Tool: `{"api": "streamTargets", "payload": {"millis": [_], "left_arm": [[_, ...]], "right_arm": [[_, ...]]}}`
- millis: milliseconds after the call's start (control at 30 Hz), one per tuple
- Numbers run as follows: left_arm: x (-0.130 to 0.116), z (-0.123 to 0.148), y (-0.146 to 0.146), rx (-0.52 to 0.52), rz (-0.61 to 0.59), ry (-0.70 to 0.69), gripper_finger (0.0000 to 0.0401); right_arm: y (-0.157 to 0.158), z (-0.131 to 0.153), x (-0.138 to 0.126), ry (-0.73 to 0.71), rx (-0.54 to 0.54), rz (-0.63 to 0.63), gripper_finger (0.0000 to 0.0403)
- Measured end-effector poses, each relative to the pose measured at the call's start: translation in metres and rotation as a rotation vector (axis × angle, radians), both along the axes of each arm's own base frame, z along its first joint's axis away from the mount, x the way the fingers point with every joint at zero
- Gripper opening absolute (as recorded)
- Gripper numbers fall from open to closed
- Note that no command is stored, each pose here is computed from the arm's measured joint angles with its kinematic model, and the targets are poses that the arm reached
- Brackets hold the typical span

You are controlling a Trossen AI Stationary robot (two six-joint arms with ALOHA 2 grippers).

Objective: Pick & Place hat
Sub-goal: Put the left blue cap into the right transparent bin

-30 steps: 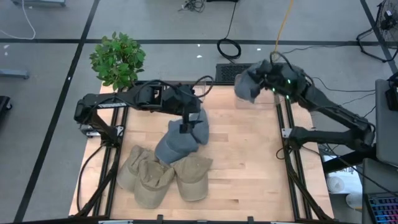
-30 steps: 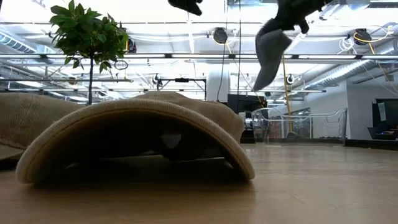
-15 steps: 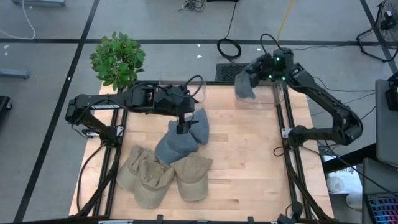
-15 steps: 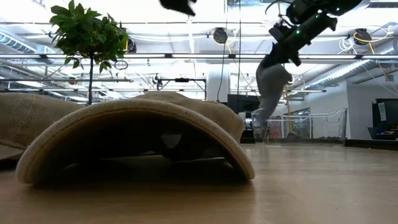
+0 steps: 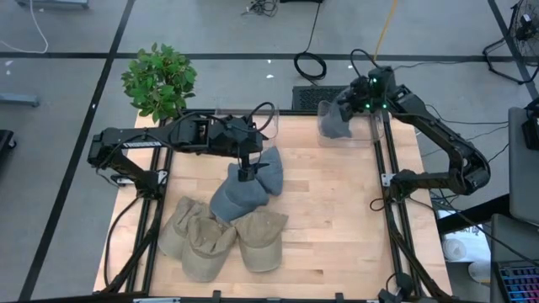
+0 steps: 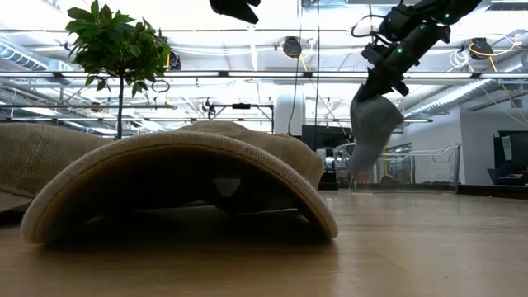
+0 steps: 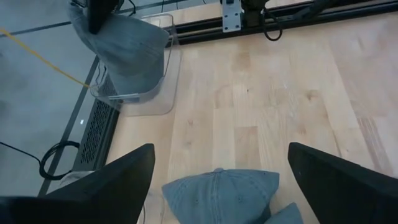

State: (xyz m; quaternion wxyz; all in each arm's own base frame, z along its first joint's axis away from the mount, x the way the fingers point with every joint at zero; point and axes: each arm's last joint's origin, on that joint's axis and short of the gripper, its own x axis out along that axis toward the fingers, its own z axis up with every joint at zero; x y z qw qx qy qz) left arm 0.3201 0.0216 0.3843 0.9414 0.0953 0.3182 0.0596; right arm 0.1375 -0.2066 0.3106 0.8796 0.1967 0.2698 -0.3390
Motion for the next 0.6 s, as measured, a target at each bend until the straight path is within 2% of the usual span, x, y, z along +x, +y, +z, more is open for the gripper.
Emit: {"api": "streamTargets", "payload": {"millis": [200,333,600], "left_arm": [[0.000,0.000,0.000,0.000,0.000,0.000,0.0376],[0.000,0.000,0.000,0.001,0.000,-0.005,0.0370],[0.001,0.001,0.000,-0.004,0.004,-0.015,0.0378]], "right_arm": [[0.000,-0.004,-0.005,0.120,-0.025,-0.086,0.0009],[0.000,-0.005,-0.005,0.143,-0.029,-0.080,0.0006],[-0.009,-0.006,0.008,-0.036,0.008,0.042,0.0005]]}}
